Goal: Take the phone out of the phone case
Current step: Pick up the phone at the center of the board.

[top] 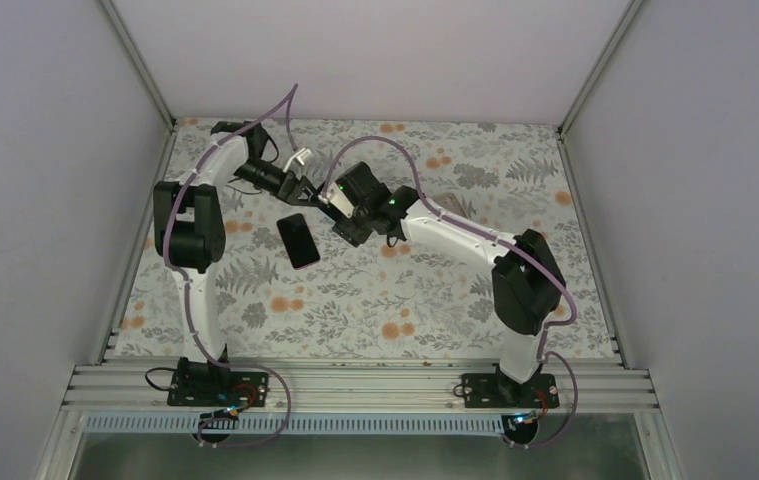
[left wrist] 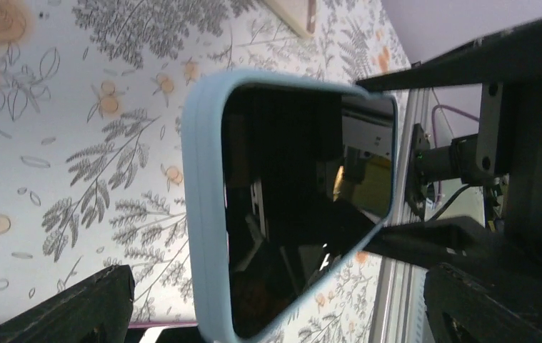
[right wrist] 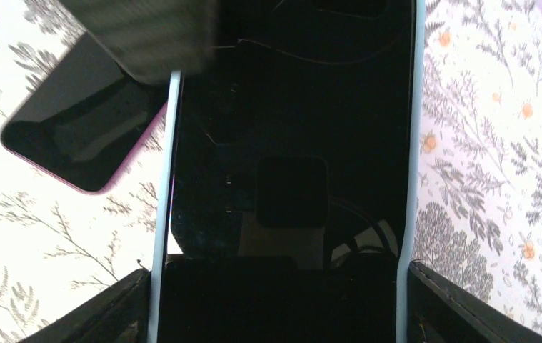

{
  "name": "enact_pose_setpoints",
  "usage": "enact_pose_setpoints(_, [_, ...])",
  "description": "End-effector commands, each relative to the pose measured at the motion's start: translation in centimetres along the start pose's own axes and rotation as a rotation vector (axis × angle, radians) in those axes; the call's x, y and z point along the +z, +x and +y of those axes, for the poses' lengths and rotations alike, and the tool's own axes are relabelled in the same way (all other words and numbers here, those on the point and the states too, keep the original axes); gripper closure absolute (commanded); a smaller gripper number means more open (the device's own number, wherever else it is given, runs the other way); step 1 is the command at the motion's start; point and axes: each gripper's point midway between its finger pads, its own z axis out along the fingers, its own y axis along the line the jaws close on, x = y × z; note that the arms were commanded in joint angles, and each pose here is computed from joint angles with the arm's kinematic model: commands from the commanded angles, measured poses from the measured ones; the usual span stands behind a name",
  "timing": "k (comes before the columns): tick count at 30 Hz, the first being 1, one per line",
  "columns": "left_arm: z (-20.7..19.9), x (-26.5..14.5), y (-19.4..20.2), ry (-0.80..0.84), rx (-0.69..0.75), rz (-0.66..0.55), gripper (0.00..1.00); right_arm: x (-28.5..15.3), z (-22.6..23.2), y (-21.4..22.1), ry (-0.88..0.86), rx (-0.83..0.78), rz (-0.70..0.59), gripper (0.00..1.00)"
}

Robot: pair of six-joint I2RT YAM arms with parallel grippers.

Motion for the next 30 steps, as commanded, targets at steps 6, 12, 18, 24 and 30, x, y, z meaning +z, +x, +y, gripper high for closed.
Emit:
enact_pose_setpoints(6, [-1.5,-0.2,-1.1,0.078,0.002,-0.058,0.02,-1.6,1.5,-5.1,-0.015,-0.021,-0.122,0.45])
enact_pose_setpoints(12, [-2.8,-0.6,-1.1,0.095,0.023,-0.076,0.34,-1.0,1.4,-5.4,0.008,-0.025,-0.127,0.45])
enact_pose_setpoints(18, [-3.7,-0.5,-0.5,0.118,0.015,-0.081,0.66,-0.7,1.0,-5.5,0.033,-0.026,-0.126,0.45])
enact_pose_setpoints(24, [-5.2,-0.9,-0.5,0.096,0.093,-0.076,0.97,-1.0,1.8,-5.3,-0.016,-0.046,-0.115,0.30])
enact_pose_setpoints(30, [-8.8,-1.4,-0.4,0.017,0.295,-0.038,0.98,-3.9,5.5,-2.3,-0.397,-0.104,-0.047,0.00])
